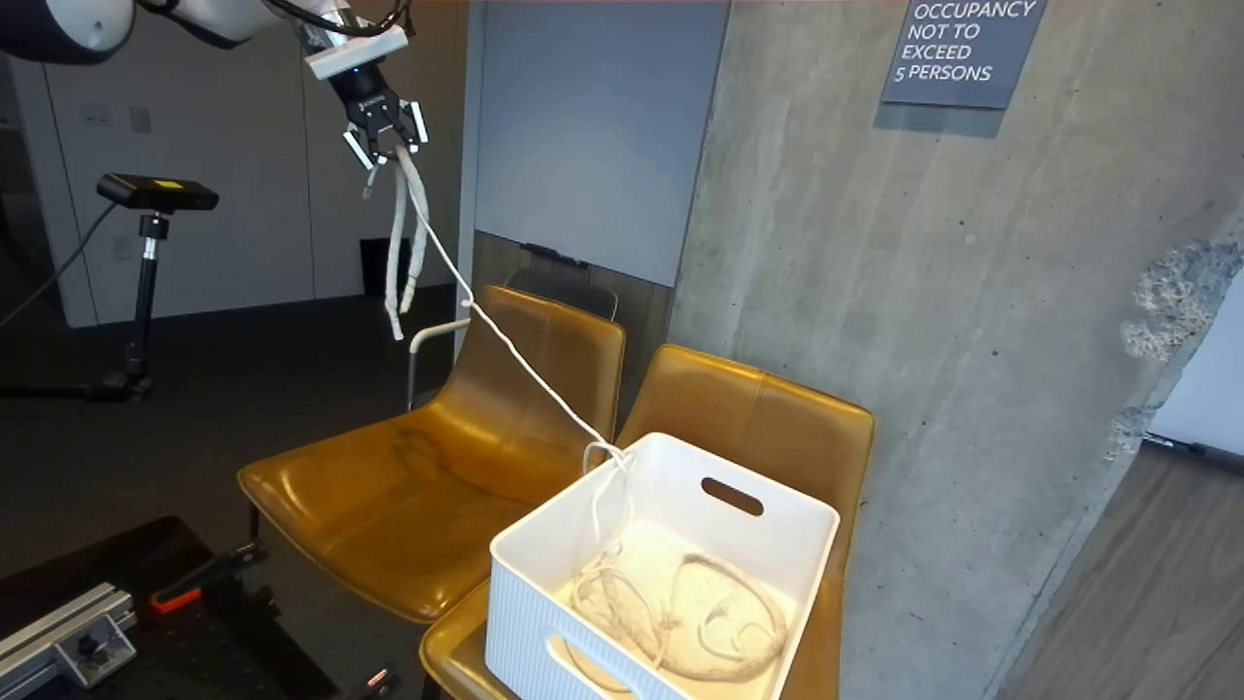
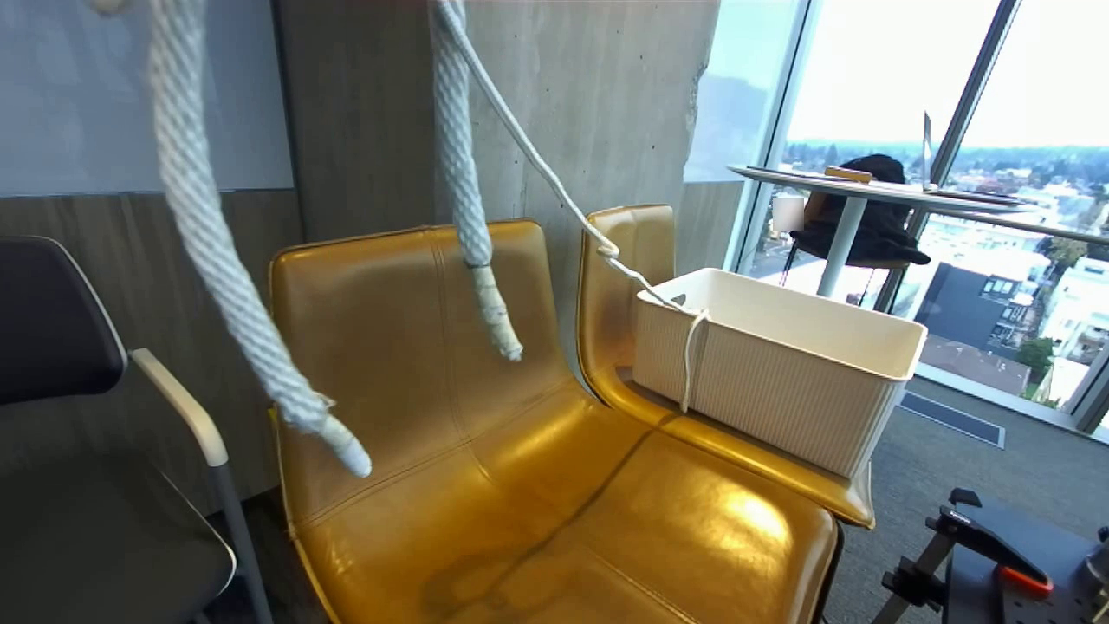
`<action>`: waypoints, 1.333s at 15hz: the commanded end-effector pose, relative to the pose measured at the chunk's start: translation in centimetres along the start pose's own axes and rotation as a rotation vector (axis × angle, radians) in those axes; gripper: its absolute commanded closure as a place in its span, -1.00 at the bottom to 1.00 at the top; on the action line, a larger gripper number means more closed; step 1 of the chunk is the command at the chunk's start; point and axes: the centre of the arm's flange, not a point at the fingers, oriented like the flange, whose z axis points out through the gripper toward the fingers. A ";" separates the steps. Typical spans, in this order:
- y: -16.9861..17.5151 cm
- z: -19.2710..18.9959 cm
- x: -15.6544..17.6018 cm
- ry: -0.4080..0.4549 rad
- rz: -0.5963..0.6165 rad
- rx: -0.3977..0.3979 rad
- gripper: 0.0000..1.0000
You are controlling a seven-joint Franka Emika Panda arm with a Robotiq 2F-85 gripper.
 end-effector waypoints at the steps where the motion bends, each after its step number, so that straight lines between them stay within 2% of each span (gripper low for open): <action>1: -0.1 -2.8 7.8 0.027 -0.026 0.015 1.00; 4: -2.1 -3.5 9.5 0.041 -0.043 0.019 1.00; 6: -2.0 -2.2 7.9 0.029 -0.032 0.029 1.00; 11: 1.9 6.1 -3.3 -0.079 0.088 0.069 1.00; 14: 2.4 11.4 -8.7 -0.151 0.156 0.140 1.00; 20: -0.3 19.8 -14.6 -0.281 0.200 0.290 1.00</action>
